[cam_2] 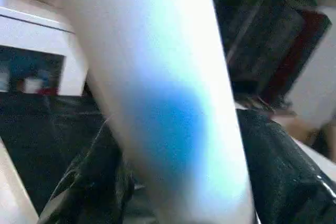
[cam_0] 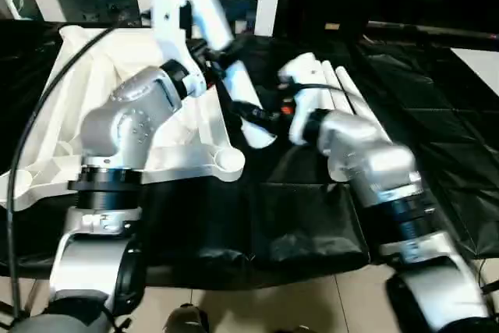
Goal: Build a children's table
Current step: Pick table leg
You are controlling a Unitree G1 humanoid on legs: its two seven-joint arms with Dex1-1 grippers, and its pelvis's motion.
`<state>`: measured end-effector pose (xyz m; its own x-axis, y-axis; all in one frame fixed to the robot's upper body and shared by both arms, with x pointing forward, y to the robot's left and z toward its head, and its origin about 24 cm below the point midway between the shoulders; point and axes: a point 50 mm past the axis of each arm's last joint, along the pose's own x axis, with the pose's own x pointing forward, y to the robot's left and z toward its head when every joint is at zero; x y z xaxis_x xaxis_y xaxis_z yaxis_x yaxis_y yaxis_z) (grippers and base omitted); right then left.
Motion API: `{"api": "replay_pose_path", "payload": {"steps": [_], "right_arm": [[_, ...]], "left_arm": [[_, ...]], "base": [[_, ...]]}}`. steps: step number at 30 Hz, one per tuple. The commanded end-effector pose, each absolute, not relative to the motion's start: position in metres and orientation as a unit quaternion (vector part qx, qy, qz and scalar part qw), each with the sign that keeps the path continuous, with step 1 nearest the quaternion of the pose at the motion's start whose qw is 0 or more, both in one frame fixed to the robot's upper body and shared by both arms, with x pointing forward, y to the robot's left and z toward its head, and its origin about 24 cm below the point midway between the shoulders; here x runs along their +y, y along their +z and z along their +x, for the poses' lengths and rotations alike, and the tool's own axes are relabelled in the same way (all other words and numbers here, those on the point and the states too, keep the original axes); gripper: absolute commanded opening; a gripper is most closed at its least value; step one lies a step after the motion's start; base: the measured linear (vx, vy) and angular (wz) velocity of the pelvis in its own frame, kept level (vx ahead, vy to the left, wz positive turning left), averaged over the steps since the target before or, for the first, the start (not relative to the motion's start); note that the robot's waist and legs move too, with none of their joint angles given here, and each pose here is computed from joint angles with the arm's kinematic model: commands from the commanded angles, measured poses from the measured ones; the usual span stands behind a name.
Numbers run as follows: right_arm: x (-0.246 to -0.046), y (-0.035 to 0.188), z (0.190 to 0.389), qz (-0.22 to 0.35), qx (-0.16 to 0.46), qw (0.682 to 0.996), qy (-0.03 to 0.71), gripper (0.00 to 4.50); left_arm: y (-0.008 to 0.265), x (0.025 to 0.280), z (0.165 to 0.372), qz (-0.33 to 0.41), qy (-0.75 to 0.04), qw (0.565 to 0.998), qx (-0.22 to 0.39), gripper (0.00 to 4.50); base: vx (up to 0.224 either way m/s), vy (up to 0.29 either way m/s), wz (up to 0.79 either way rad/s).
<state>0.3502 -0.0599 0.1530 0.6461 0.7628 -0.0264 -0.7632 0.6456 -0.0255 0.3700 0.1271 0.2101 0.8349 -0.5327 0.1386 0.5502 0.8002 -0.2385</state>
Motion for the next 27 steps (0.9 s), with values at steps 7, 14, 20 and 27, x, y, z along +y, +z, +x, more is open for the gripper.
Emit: {"api": "replay_pose_path", "payload": {"steps": [7, 14, 20, 27], "right_arm": [[-0.062, 0.147, 0.355, -0.038, -0.029, 0.945, 0.323, 1.87], [-0.055, 0.144, 0.352, -0.041, -0.035, 0.943, 0.329, 1.86], [-0.054, 0.144, 0.352, -0.043, -0.042, 0.941, 0.332, 1.86], [-0.057, 0.146, 0.353, -0.049, -0.048, 0.938, 0.34, 1.86]], "left_arm": [[0.205, 0.12, 0.374, -0.152, -0.246, 0.957, -0.032, 3.04], [0.207, 0.114, 0.371, -0.182, -0.271, 0.944, -0.038, 2.52], [0.209, 0.111, 0.367, -0.212, -0.307, 0.927, -0.04, 2.04], [0.212, 0.111, 0.361, -0.237, -0.352, 0.905, -0.035, 1.84]], "base": [[0.0, 0.0, 0.0], [0.0, 0.0, 0.0], [0.0, 0.0, 0.0], [0.0, 0.0, 0.0]]}}
